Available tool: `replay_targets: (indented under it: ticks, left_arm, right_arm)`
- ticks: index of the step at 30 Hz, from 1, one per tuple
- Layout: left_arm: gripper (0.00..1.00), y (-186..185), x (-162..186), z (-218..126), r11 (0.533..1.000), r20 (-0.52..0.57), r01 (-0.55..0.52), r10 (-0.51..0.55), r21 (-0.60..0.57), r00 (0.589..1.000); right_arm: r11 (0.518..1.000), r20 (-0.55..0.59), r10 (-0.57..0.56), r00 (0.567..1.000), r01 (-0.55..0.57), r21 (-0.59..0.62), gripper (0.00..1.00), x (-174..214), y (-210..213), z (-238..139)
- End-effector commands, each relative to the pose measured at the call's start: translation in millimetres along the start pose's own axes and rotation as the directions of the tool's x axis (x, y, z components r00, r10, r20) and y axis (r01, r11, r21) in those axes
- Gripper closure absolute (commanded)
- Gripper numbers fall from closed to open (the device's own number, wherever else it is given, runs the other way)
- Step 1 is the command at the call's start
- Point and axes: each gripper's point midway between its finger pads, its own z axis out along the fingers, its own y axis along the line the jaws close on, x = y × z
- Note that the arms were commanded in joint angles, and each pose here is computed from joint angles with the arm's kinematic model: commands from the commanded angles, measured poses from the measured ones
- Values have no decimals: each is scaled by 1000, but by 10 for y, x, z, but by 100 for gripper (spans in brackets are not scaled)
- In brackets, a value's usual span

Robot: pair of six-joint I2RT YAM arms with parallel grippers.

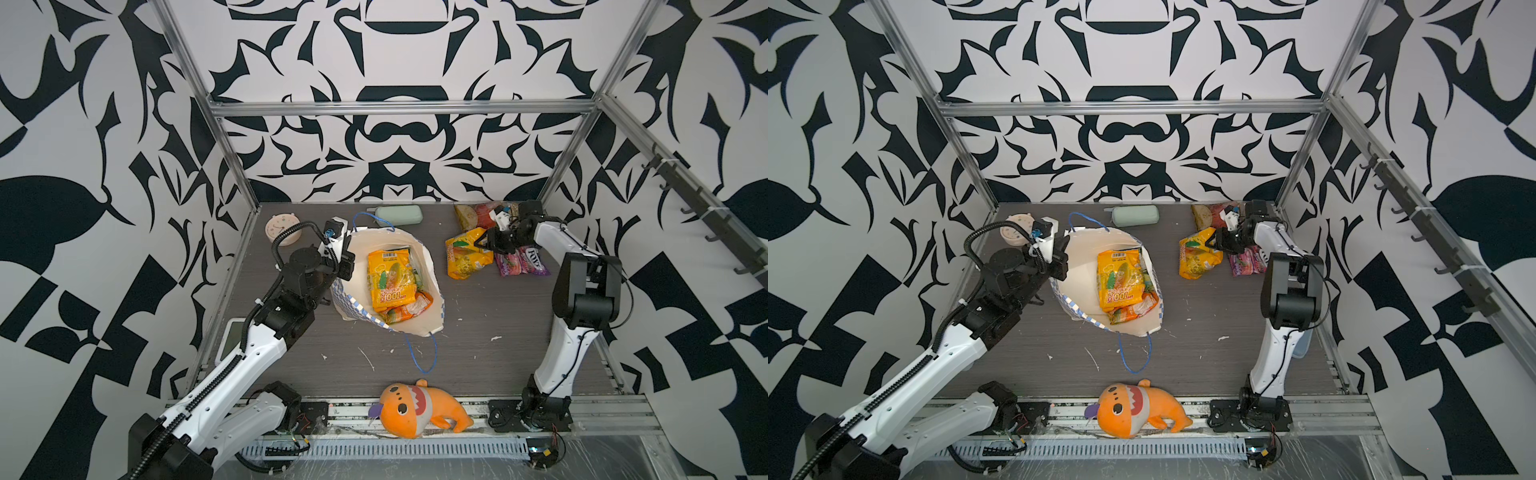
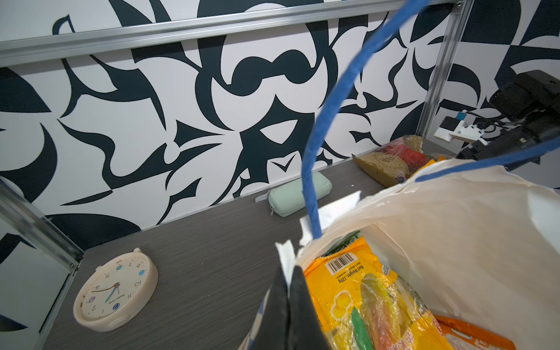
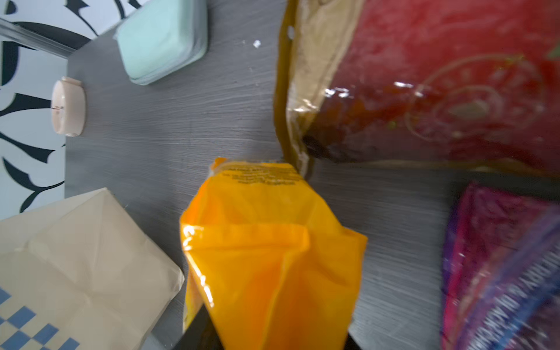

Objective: Take the snacks out of the paper bag
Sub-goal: 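Open the right gripper to release the yellow packet beside the purple packet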

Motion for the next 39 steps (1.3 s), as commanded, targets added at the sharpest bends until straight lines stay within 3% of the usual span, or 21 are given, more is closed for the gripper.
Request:
replay_targets:
  ticks: [1,17,23,31,39]
  left_arm:
    - [100,13,-215,-58,1000,80,29,-29,5,996]
    - [100,0,-162,-32,1000,70,22,-22,9,997]
    - [100,-4,-156,-29,1000,65,21,-21,10,998]
    - [100,5,-149,-40,1000,60,16,-16,6,998]
    - [100,9,-148,-49,1000,65,23,-23,5,998]
  right_arm:
    - [998,3,1,1000,-2,65,57,-61,-34,-152]
    - [955,-108,84,991,-49,294,54,105,-488,-135]
    - [963,-67,87,994,-66,262,46,29,-417,-131]
    - [965,-31,96,995,-86,247,43,-13,-355,-176]
    - [965,58,37,998,-51,257,43,-179,-47,-539]
